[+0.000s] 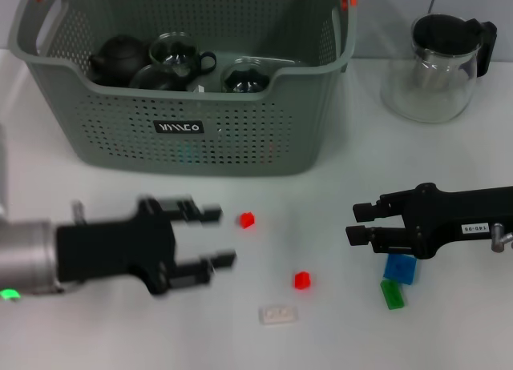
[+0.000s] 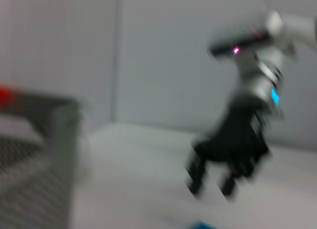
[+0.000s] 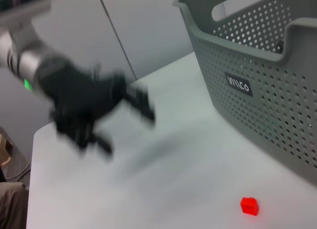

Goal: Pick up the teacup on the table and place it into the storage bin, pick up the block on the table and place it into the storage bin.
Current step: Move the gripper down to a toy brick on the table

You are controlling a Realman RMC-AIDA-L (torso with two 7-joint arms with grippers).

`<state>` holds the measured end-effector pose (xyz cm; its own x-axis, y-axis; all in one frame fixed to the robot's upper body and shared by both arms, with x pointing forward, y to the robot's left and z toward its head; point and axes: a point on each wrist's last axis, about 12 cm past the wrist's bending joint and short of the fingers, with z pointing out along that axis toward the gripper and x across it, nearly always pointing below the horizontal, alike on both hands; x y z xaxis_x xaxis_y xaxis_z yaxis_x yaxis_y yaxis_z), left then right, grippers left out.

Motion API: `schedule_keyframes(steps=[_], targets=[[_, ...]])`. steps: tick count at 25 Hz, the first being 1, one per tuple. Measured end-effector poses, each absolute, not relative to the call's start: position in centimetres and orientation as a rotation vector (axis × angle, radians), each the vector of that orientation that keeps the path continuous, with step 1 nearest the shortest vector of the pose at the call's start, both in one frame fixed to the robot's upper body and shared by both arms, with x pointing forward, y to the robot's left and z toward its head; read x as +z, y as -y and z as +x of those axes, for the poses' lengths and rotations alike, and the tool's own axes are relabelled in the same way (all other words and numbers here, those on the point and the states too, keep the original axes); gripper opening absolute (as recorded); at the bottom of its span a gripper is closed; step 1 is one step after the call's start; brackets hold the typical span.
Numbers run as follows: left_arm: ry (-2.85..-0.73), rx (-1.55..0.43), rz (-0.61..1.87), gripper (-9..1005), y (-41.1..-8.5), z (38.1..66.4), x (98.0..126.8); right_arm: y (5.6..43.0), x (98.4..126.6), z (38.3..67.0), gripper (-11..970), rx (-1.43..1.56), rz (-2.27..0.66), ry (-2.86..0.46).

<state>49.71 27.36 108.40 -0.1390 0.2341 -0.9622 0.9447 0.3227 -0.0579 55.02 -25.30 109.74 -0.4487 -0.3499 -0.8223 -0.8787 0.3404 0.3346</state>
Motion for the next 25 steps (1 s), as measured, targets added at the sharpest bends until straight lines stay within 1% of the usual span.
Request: schedule_keyframes(steps=[2, 6, 11, 15, 25], targets=[[-1.626, -0.926, 1.146, 611, -26.3, 49.0, 106.1, 25.3, 109.8, 55.0, 462, 1.054, -1.072, -1.963], [-1.651, -0.921, 1.191, 594, -24.8, 48.4, 103.5, 25.3, 109.8, 55.1, 462, 1.056, -1.07, -1.965], [-1.659, -0.933, 1.259, 390, -23.1, 48.0, 102.0, 25.3, 109.7, 55.0, 462, 1.058, -1.064, -1.97], [-1.687, -0.913, 1.307, 390, -22.2, 47.9, 101.1, 25.4, 109.7, 54.9, 463, 1.058, -1.062, -1.971], [-1.664, -0.865, 1.298, 381, -21.5, 48.4, 100.7, 25.5, 109.6, 54.8, 463, 1.057, -1.061, -1.971]])
